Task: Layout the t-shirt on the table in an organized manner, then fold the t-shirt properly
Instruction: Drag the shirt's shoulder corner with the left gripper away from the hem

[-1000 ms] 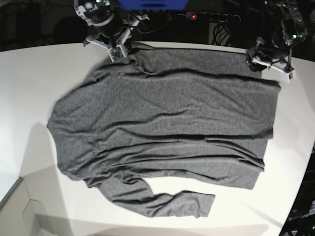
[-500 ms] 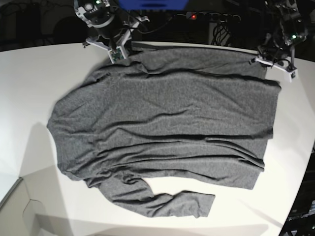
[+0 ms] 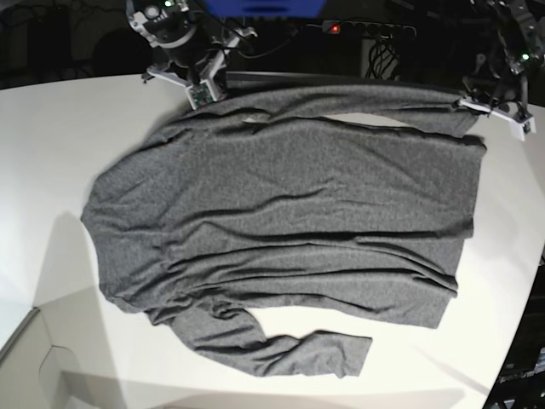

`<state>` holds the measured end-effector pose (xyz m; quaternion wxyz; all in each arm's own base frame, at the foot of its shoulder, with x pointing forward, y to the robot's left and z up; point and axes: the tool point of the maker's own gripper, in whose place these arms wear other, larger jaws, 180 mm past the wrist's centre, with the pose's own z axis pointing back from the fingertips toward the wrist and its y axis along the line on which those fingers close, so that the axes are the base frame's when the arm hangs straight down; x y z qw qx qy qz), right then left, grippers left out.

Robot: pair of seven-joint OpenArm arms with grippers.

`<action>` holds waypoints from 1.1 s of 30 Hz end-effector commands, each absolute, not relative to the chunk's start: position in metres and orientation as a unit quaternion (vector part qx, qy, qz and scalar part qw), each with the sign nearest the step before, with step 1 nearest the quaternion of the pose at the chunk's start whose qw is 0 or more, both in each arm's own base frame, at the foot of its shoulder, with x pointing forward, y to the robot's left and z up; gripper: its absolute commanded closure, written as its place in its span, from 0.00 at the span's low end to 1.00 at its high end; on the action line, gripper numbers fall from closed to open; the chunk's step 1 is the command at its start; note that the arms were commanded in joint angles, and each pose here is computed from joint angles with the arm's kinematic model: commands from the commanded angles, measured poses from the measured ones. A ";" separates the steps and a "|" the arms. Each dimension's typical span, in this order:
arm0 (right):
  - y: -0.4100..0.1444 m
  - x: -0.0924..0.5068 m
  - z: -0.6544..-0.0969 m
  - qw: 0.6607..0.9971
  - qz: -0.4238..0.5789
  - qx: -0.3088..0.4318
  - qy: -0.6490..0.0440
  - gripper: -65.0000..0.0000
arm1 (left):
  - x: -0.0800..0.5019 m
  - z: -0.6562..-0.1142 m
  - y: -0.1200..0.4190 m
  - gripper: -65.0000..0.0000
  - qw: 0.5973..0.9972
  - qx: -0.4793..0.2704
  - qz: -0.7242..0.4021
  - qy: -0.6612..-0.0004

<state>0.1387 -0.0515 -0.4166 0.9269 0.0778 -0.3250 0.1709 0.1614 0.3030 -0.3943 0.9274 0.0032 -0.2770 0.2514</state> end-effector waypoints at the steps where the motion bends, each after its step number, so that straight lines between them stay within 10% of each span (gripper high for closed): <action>1: -0.049 0.139 -0.411 0.924 0.168 0.083 -0.335 1.00 | 0.162 -0.383 0.317 1.00 0.924 0.023 0.248 -0.292; 25: -0.059 0.128 -0.415 0.925 0.185 0.076 -0.322 1.00 | 0.179 -0.342 0.314 1.00 0.920 0.030 0.166 -0.353; 33: -0.043 0.122 -0.413 0.921 0.197 0.096 -0.322 0.75 | 0.170 -0.324 0.332 1.00 0.909 0.019 0.201 -0.364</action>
